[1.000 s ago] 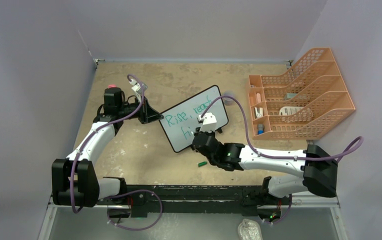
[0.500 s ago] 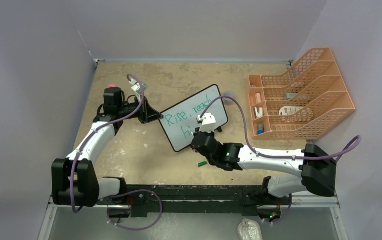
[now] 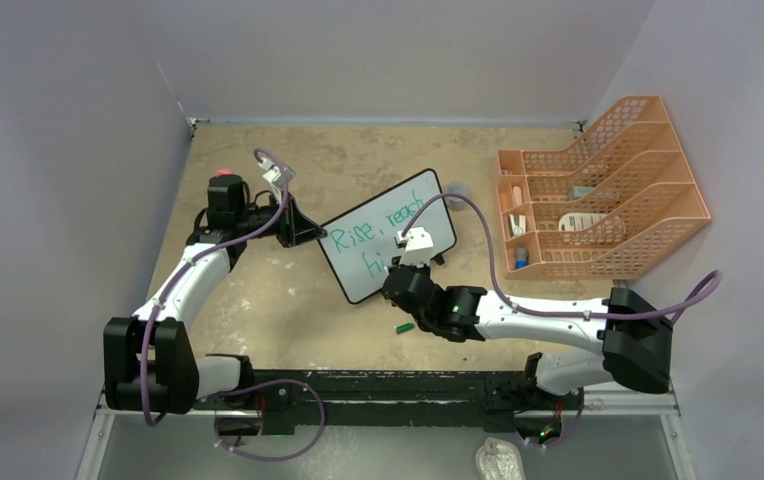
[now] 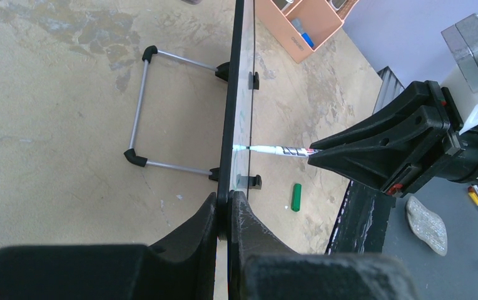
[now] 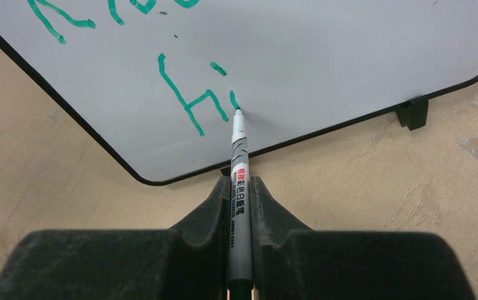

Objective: Write a sentence on the whiteboard

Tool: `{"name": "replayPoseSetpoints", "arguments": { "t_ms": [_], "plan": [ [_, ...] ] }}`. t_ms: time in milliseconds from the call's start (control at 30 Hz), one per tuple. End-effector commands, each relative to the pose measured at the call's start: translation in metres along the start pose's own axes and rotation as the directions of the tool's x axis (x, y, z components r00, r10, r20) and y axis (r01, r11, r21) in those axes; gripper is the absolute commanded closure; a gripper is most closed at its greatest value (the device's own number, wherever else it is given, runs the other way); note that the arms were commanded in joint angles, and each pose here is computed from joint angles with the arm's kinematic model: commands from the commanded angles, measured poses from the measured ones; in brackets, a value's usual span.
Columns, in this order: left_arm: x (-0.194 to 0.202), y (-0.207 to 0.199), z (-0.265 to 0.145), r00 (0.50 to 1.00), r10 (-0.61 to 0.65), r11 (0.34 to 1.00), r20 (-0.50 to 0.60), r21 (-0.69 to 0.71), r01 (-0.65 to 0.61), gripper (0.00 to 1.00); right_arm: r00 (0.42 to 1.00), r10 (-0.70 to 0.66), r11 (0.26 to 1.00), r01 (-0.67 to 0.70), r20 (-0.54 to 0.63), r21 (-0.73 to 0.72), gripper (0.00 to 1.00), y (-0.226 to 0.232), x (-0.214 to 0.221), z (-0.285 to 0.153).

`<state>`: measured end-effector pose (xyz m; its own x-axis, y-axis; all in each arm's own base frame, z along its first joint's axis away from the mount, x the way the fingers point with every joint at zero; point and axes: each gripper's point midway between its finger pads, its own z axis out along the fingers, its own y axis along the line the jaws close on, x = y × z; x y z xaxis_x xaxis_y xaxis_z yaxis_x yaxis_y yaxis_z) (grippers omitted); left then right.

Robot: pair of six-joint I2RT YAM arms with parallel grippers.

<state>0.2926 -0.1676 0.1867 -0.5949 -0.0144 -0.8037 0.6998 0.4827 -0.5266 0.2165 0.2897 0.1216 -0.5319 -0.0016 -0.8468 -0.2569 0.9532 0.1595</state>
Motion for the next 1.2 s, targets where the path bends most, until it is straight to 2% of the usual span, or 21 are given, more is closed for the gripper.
{"name": "replayPoseSetpoints", "arguments": {
  "t_ms": [0, 267, 600, 1167],
  "plan": [
    [-0.006, 0.005, 0.001, 0.999, 0.038, 0.999, 0.001, -0.016, -0.038, 1.0, 1.0, 0.011, 1.0, -0.011, -0.009, 0.029, 1.0, -0.006, 0.004, 0.003],
    [-0.006, 0.005, 0.001, 0.999, 0.036, 0.999, 0.0, -0.014, -0.036, 1.0, 1.0, 0.014, 0.999, -0.014, -0.012, 0.034, 1.0, -0.008, 0.005, 0.001],
    [-0.006, 0.005, 0.001, 0.999, 0.036, 0.999, 0.0, -0.016, -0.036, 1.0, 0.998, 0.049, 0.998, -0.049, 0.033, -0.029, 1.0, 0.0, -0.019, -0.013],
    [-0.006, 0.004, 0.001, 0.999, 0.038, 0.999, 0.001, -0.014, -0.038, 1.0, 0.996, 0.06, 0.998, -0.06, 0.064, 0.002, 1.0, -0.011, -0.025, -0.005]
  ]
}}
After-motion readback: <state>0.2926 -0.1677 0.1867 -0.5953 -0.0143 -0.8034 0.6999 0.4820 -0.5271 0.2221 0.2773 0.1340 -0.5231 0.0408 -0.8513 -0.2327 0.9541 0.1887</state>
